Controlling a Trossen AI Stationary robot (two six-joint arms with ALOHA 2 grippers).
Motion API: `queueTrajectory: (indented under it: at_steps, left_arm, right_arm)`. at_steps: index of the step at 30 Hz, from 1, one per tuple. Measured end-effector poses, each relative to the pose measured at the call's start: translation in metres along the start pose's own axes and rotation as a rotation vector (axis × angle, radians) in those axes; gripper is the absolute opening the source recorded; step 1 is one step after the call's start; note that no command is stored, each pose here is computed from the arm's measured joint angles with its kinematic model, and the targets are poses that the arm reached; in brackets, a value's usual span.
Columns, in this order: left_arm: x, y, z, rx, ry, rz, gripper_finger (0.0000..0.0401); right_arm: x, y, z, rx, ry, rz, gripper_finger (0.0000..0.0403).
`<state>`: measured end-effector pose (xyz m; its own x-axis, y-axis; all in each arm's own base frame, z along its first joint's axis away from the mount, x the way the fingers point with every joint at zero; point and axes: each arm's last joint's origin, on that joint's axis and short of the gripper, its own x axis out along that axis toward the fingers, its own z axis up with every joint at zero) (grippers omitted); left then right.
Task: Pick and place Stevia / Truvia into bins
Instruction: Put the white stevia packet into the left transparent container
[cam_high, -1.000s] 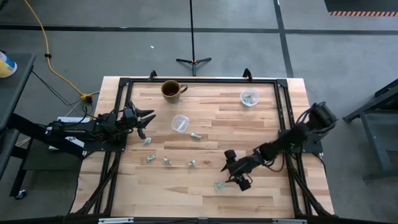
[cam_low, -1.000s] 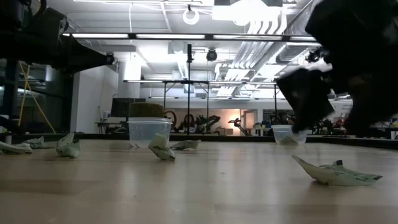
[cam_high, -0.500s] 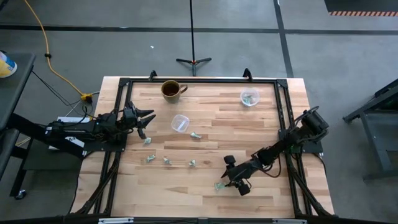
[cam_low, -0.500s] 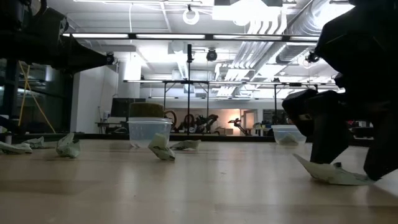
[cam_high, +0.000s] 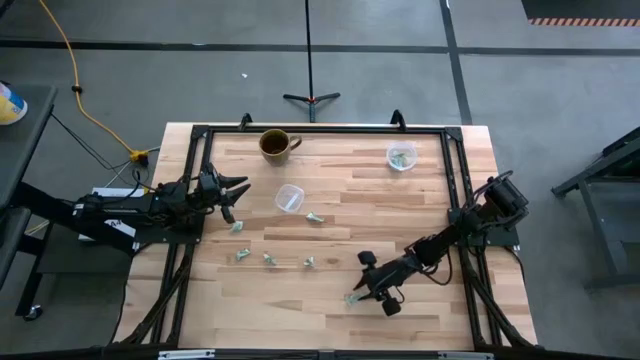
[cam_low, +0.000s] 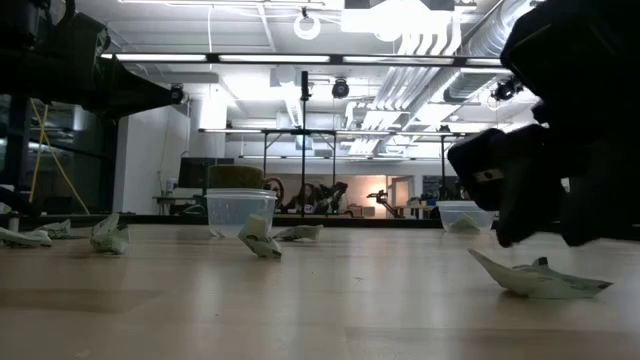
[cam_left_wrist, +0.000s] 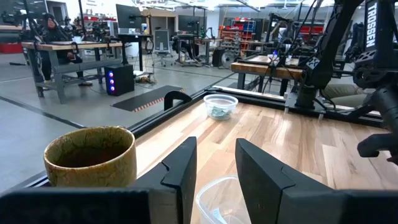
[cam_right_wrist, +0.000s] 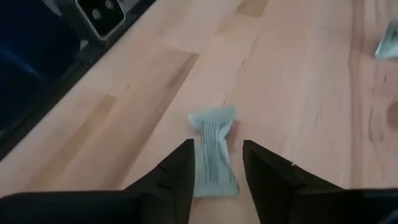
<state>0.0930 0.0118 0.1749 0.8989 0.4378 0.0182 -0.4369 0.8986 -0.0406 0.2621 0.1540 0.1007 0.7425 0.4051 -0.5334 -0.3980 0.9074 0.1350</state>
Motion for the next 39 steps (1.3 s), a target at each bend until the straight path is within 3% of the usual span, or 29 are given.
queueTrajectory:
  at_steps: [9, 15, 21, 30, 34, 39]
  left_arm:
    - [0.000, 0.000, -0.001, 0.003, 0.005, -0.001, 0.0145]
    - [0.000, 0.000, -0.001, 0.003, 0.006, -0.001, 0.0145]
    - [0.000, 0.000, -0.001, 0.003, 0.006, -0.002, 0.0145]
    - [0.000, 0.000, -0.001, 0.003, 0.006, -0.004, 0.0145]
    - [0.000, 0.000, -0.001, 0.003, 0.006, -0.004, 0.0145]
    - [0.000, 0.000, 0.000, 0.002, 0.003, -0.004, 0.0145]
  right_arm:
    - [0.004, -0.002, 0.001, 0.028, -0.002, 0.020, 0.0207]
    - [0.023, -0.001, -0.001, -0.044, 0.053, 0.043, 0.0211]
    - [0.027, -0.001, 0.001, -0.074, 0.097, 0.016, 0.0167]
    - [0.031, -0.009, 0.013, -0.120, 0.102, -0.017, 0.0014]
    - [0.029, -0.029, 0.022, -0.198, 0.082, -0.112, 0.0020]
    - [0.016, -0.064, 0.039, -0.300, 0.034, -0.126, 0.0006]
